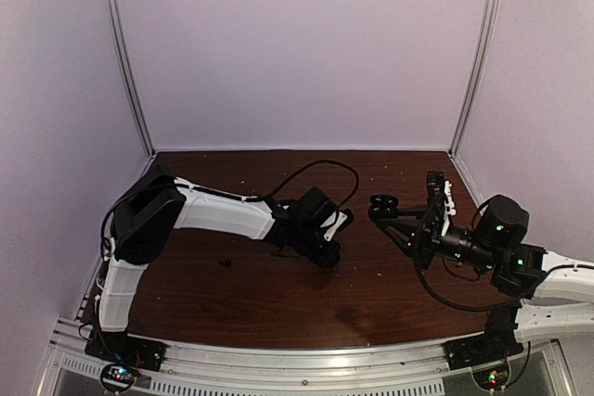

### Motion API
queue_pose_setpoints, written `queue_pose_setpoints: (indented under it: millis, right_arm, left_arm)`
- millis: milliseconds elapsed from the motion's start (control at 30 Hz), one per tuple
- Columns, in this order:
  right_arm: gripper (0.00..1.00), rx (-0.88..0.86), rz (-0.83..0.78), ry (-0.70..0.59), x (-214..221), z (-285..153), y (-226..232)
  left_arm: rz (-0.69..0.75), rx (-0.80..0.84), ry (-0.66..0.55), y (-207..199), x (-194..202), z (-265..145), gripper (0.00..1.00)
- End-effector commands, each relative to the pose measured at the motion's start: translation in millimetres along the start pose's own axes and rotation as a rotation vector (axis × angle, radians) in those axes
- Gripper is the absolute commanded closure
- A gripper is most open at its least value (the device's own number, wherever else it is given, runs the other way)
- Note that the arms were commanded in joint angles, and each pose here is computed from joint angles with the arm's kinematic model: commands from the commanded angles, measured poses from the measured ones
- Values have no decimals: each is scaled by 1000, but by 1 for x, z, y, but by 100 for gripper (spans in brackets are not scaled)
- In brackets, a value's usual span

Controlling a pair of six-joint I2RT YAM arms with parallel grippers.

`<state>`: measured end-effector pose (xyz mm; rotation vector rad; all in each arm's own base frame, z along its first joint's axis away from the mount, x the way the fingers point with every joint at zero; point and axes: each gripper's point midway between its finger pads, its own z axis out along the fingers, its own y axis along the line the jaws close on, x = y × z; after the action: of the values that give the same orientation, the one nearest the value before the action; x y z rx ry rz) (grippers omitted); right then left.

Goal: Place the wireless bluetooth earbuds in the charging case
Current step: Move the right earbud to the center of the board.

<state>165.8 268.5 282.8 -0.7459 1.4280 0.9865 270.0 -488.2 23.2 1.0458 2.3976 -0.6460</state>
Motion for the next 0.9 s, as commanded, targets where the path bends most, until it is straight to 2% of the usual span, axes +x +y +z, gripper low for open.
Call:
queue_pose_setpoints:
  millis: [0,167,367,633,867]
  right_arm:
    - [100,1,-13,-15,-5,-1,-1]
    - [100,-3,-9,-19,-6,-1,0]
    - [100,-11,-4,-25,-7,1,1]
    - [100,-22,-6,-25,-9,3,3]
    - [100,-23,-5,-25,-10,2,3]
  left_arm:
    - [81,-110,162,23,53,-13,86]
    - [164,-188,267,42,92,-44,87]
    - [245,-171,377,47,136,-75,86]
    - [210,-166,375,43,130,-84,74]
    - [158,-146,382,41,124,-85,75]
